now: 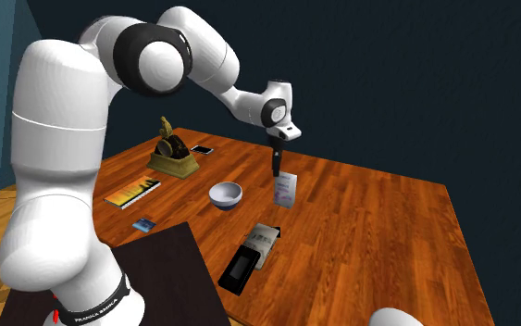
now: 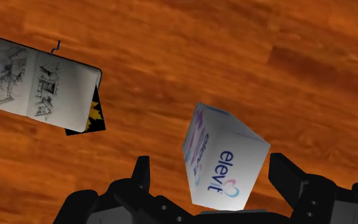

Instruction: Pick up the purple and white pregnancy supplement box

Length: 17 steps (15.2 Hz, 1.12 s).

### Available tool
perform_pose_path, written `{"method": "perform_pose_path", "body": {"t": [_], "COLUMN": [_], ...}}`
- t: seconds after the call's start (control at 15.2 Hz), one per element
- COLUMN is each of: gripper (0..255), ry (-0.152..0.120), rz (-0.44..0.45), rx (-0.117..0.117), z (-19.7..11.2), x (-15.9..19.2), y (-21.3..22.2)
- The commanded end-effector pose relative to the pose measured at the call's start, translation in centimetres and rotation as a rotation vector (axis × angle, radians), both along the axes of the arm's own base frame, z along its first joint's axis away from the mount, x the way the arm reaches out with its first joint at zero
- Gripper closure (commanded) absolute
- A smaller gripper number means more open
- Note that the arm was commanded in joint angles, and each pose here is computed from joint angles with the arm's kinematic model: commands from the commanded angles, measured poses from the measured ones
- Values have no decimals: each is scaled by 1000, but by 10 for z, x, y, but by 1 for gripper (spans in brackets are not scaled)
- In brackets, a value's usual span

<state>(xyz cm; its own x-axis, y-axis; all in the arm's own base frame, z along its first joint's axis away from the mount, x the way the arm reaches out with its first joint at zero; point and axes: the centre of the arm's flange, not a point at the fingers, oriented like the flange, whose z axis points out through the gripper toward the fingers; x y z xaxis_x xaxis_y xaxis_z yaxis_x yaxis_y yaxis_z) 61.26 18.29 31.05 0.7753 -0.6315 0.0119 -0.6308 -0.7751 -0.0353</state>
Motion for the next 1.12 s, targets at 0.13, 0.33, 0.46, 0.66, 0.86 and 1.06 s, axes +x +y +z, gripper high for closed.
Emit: {"method": "perform_pose_path", "body": {"t": [0.13,0.33,0.46,0.66,0.86,1.06], "gripper": [0,0,0,0,255,255], "ry": [11,12,12,12,12,12], "rz": [-73,-80,-80,-80,-80,-80], "rx": [-8,-9,-9,-9,-9,-9], "z": [-36,-49,-60,-79,-79,-79], "x": [42,46,46,46,46,46], "y": [11,12,12,12,11,12]}}
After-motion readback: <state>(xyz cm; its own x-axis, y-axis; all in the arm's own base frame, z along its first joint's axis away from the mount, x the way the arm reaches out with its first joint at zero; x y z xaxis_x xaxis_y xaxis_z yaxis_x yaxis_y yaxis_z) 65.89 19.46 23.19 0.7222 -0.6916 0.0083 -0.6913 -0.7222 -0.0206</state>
